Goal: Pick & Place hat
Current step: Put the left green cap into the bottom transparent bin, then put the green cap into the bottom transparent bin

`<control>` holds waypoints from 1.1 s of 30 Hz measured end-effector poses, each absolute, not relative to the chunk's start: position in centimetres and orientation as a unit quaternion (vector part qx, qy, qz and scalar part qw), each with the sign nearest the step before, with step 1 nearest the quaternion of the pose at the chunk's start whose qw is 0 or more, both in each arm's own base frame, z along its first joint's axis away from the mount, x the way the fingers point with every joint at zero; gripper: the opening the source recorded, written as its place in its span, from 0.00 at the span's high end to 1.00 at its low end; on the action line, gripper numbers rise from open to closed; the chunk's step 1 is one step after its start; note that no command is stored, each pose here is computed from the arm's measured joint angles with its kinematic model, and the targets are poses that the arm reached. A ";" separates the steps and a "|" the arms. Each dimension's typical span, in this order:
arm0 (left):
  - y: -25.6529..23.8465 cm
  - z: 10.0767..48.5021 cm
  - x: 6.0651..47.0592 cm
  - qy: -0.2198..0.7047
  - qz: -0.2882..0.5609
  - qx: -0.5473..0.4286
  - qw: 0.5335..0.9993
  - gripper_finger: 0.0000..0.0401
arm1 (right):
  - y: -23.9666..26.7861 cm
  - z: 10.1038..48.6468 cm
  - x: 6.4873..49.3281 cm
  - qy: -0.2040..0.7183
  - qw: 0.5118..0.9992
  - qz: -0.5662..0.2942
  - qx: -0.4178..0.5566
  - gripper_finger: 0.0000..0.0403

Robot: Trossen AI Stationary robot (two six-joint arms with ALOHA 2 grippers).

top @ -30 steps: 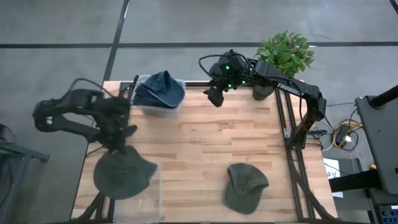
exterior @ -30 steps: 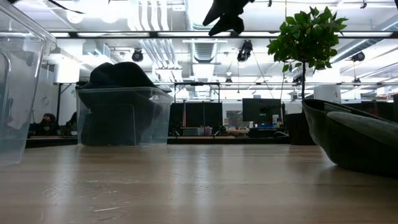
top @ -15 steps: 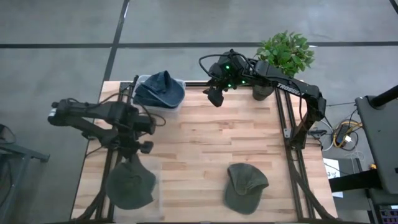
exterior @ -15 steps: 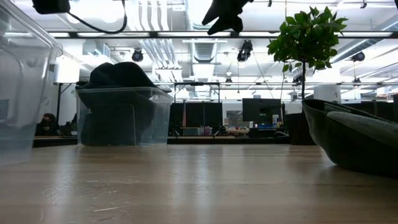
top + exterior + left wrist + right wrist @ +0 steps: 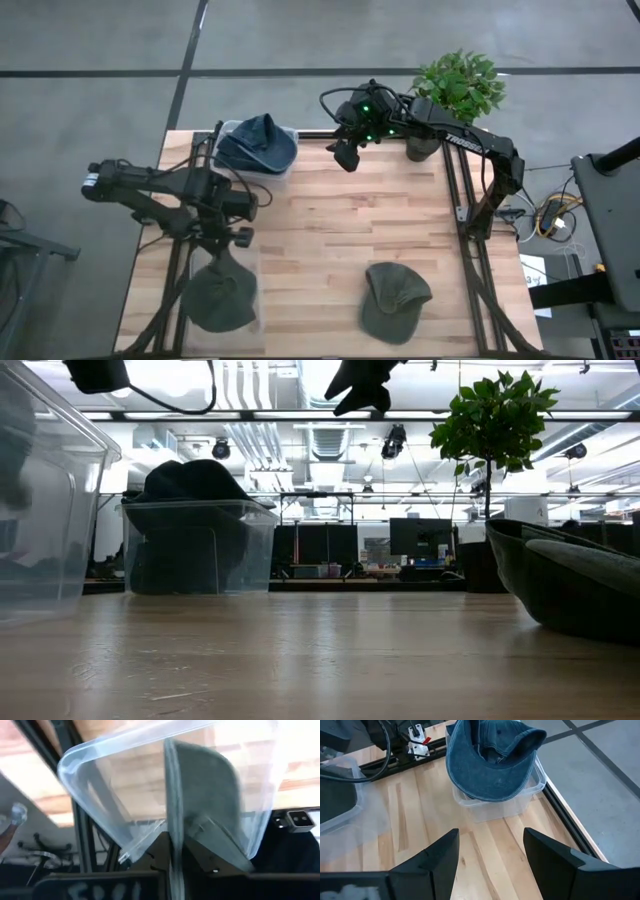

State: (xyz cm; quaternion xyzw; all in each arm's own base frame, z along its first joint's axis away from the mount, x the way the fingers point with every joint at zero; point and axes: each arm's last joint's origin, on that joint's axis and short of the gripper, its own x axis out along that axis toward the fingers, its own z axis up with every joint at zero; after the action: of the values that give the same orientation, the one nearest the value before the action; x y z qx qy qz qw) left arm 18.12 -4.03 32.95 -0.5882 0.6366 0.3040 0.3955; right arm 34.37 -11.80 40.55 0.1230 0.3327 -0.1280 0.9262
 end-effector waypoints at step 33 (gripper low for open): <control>-1.5 38.1 22.4 0.252 0.151 -0.537 0.791 0.65 | -8.5 36.7 30.7 0.555 0.801 0.106 0.198 0.47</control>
State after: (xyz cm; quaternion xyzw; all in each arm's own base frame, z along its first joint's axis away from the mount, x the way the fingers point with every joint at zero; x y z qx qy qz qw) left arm 22.44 -1.48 38.06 -0.5366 0.2520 0.1509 0.7911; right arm 30.71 -8.54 36.67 0.1983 0.5553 0.1058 0.8007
